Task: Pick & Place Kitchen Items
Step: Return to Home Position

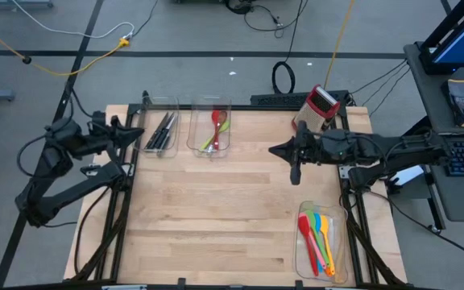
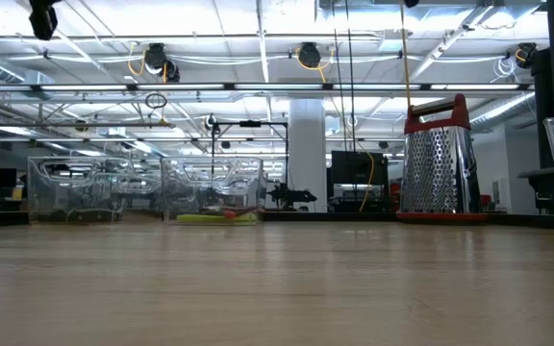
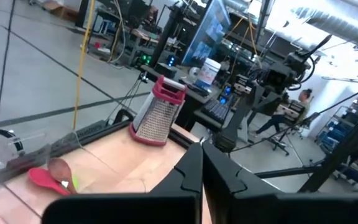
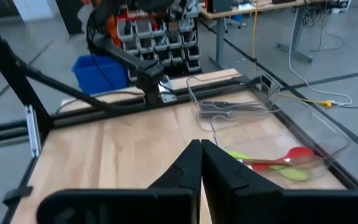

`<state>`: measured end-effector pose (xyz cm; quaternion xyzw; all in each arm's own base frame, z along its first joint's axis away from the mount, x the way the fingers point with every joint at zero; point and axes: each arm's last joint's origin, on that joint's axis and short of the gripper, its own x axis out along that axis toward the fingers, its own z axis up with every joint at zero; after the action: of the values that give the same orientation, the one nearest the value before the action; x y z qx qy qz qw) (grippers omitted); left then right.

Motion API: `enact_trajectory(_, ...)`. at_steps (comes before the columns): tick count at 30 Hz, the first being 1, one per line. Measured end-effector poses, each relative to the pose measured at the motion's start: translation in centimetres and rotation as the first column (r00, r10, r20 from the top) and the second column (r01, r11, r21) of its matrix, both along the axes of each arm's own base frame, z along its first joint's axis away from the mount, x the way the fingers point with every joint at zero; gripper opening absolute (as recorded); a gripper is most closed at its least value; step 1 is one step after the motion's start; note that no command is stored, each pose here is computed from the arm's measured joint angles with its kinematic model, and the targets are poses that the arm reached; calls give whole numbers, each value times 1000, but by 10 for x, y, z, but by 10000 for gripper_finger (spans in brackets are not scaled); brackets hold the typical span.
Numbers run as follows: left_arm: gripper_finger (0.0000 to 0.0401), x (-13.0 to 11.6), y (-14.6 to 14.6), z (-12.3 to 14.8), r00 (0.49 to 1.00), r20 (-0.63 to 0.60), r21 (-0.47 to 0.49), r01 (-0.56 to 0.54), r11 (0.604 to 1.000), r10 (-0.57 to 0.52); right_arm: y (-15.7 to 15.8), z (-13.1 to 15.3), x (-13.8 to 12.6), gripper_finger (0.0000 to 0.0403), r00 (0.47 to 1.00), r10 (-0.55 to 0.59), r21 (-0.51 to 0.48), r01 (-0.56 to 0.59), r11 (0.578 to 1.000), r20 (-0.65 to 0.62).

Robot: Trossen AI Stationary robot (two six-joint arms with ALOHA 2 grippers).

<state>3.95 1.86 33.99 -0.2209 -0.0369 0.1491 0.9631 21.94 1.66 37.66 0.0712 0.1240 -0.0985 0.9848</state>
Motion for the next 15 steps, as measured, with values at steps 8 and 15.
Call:
enact_trajectory(8,5,32,17,-22,993,70,-3,94,996,-93,1,-20,6,4,1000,-1,7,1,1000,25)
enact_trajectory(15,4,63,19,-31,990,-6,-16,140,990,-140,-6,-26,7,4,999,-40,40,39,998,25)
